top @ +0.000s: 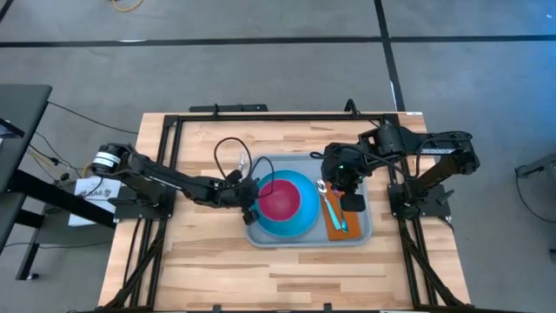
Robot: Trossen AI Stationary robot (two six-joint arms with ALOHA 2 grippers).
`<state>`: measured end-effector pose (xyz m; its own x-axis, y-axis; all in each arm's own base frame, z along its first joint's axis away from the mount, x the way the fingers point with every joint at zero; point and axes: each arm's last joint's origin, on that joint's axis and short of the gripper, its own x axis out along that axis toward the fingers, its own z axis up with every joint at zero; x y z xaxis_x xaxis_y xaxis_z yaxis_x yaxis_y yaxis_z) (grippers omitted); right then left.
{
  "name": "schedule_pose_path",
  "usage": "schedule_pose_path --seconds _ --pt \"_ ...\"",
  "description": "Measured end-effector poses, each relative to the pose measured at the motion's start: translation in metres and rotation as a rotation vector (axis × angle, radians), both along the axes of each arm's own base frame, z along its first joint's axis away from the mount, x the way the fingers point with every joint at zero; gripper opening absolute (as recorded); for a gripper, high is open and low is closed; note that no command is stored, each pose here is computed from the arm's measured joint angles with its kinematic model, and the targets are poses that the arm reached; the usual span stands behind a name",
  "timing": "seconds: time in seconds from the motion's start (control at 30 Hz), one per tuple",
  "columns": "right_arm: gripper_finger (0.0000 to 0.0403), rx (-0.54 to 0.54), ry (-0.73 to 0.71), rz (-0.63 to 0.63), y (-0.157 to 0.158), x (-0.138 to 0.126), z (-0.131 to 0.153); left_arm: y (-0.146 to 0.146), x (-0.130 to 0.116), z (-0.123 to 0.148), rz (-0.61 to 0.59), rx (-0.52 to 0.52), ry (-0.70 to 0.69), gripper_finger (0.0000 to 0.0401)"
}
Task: Set up tray
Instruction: Adjust the red bowl on the blue plate, then put the blue patterned knife on the brown napkin to the right of the purple fork
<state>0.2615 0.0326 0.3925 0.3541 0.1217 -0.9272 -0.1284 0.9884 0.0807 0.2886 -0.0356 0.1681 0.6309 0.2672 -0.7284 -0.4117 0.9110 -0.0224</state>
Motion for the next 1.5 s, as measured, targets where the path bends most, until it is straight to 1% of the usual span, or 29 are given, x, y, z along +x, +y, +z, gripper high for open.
schedule_pose_path --seconds 0.07,0.13,0.23,0.37,0.43,0.53,0.63,0.73,0.83,1.03,1.1,1.17,1.27,1.37,1.5 --pt "0.0000 0.000 -0.004 0.000 0.000 0.000 0.000 -0.001 0.004 -0.003 -0.014 -0.006 -0.014 0.0000" --pt "0.0000 0.001 -0.004 -0.001 0.000 0.000 0.000 -0.001 0.004 -0.007 -0.023 0.000 0.010 0.0000" --pt "0.0000 0.001 -0.004 -0.001 0.000 0.000 0.000 0.000 0.004 -0.006 -0.004 0.023 0.006 0.0000" --pt "0.0000 0.000 -0.005 -0.001 0.000 0.000 0.000 -0.005 0.006 0.014 -0.046 0.024 -0.031 0.0000" --pt "0.0000 0.001 -0.004 -0.001 0.000 0.000 0.000 -0.007 0.003 0.024 -0.040 0.044 0.016 0.0000" --pt "0.0000 0.000 -0.004 0.001 0.001 0.000 0.000 -0.006 -0.005 0.037 0.037 0.080 0.121 0.0000" --pt "0.0000 0.001 -0.005 0.001 0.001 0.000 0.000 -0.003 -0.013 0.041 0.140 0.095 0.175 0.0001" --pt "0.0000 0.001 -0.007 -0.001 0.000 0.001 0.000 -0.002 -0.019 0.037 0.131 0.064 0.260 0.0008" --pt "0.0000 0.001 -0.012 -0.001 0.000 0.001 0.001 0.000 -0.021 0.029 0.101 0.026 0.346 0.0026" --pt "0.0000 0.002 -0.015 0.001 0.001 0.001 0.001 0.007 -0.015 0.010 0.133 0.071 0.435 0.0074" --pt "0.0000 0.002 -0.015 0.001 0.001 0.001 0.001 0.012 -0.013 0.002 0.160 0.096 0.459 0.0088" --pt "0.0000 0.002 -0.015 0.001 0.001 0.001 0.001 0.017 -0.011 -0.005 0.194 0.089 0.483 0.0098" --pt "0.0000 0.003 -0.018 0.001 0.001 0.002 0.001 0.026 -0.008 -0.015 0.237 0.056 0.519 0.0109" --pt "0.0000 0.003 -0.018 0.001 0.001 0.002 0.001 0.036 -0.007 -0.022 0.269 0.051 0.551 0.0114" --pt "0.0000 0.003 -0.018 0.001 0.001 0.001 0.001 0.045 -0.003 -0.028 0.283 0.012 0.551 0.0114"
